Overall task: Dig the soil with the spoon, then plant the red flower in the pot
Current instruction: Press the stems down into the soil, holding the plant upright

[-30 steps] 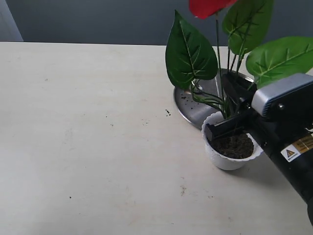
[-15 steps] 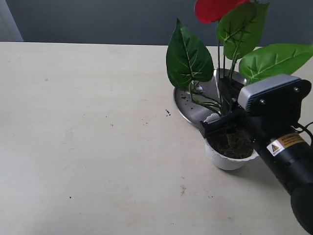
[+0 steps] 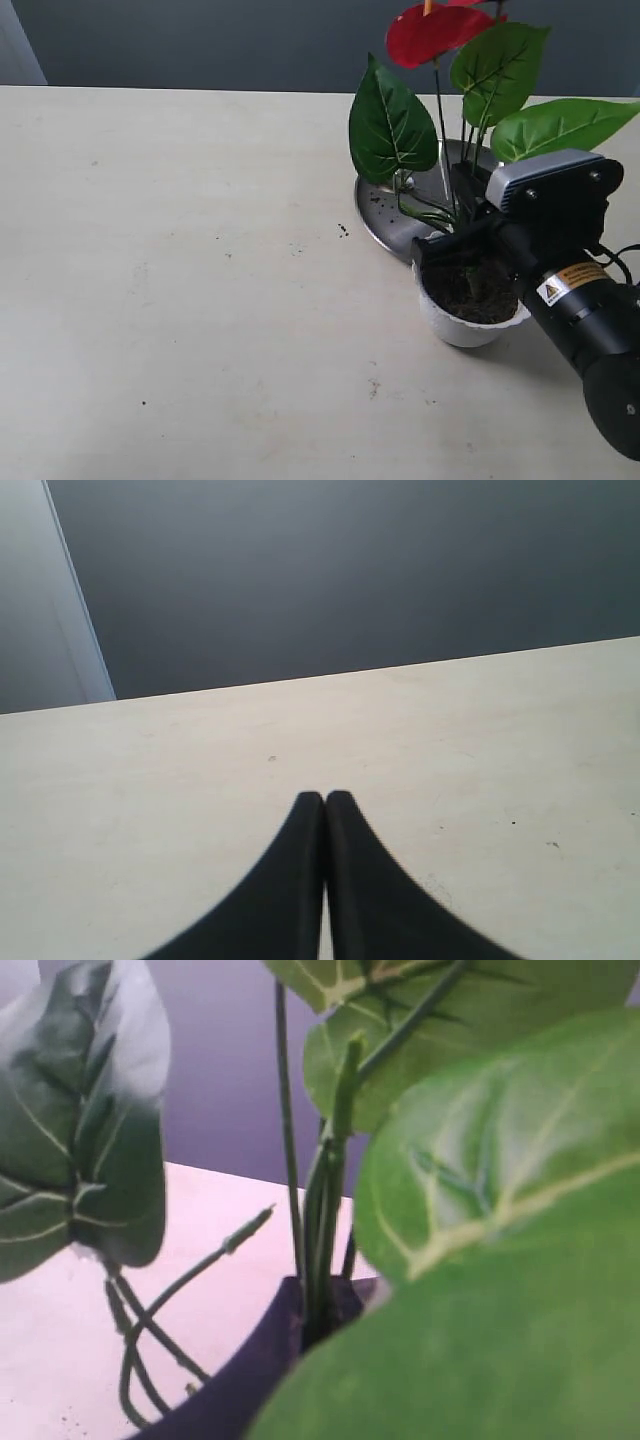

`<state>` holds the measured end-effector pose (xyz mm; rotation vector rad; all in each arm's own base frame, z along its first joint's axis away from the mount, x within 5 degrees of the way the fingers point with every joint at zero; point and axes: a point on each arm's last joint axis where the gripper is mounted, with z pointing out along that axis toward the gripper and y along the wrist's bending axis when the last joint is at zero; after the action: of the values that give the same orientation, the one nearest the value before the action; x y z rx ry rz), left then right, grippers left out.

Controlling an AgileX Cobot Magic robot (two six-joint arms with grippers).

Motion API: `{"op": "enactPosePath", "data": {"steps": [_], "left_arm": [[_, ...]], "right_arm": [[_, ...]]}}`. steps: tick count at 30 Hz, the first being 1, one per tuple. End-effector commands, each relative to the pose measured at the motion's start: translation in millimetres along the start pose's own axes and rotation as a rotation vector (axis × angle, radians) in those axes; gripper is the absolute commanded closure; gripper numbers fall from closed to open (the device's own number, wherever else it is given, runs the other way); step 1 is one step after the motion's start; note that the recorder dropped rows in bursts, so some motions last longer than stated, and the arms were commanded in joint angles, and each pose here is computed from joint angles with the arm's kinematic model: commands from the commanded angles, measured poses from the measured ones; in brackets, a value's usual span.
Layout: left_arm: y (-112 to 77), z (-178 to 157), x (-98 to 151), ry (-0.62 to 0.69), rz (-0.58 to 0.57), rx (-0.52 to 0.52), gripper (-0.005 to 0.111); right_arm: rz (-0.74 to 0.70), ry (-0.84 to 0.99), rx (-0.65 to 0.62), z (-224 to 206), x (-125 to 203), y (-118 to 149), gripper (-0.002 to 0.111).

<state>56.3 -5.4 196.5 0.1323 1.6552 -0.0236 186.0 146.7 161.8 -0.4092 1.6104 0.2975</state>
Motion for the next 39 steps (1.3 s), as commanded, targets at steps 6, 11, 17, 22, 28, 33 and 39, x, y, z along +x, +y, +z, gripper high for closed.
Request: {"op": "enactPosePath", "data": {"steps": [6, 11, 17, 22, 28, 33, 39], "left_arm": [[-0.3, 0, -2, -0.014, 0.001, 0.006, 0.106], [-0.3, 0, -2, -0.014, 0.001, 0.006, 0.106], [-0.3, 0, -2, -0.014, 0.001, 0.006, 0.106], [-0.3, 0, -2, -0.014, 0.001, 0.006, 0.106], [-0.3, 0, -2, -0.014, 0.001, 0.006, 0.106], [-0.3, 0, -2, -0.014, 0.001, 0.006, 0.106], [-0.3, 0, -2, -0.014, 0.001, 0.006, 0.106]], "right_arm": [[-0.005, 0.097, 0.067, -25, 20, -15, 0.109], [0.012, 0.066, 0.041, -33, 13, -16, 0.109], [0.016, 0.038, 0.023, -39, 8, -17, 0.109], [0.012, 0.051, 0.008, -40, 10, -16, 0.109], [0.02, 0.079, 0.01, -39, 16, -16, 0.109], [0.031, 0.076, 0.017, -49, 15, -20, 0.109], [0.046, 0.034, 0.014, -66, 9, -26, 0.109]]}}
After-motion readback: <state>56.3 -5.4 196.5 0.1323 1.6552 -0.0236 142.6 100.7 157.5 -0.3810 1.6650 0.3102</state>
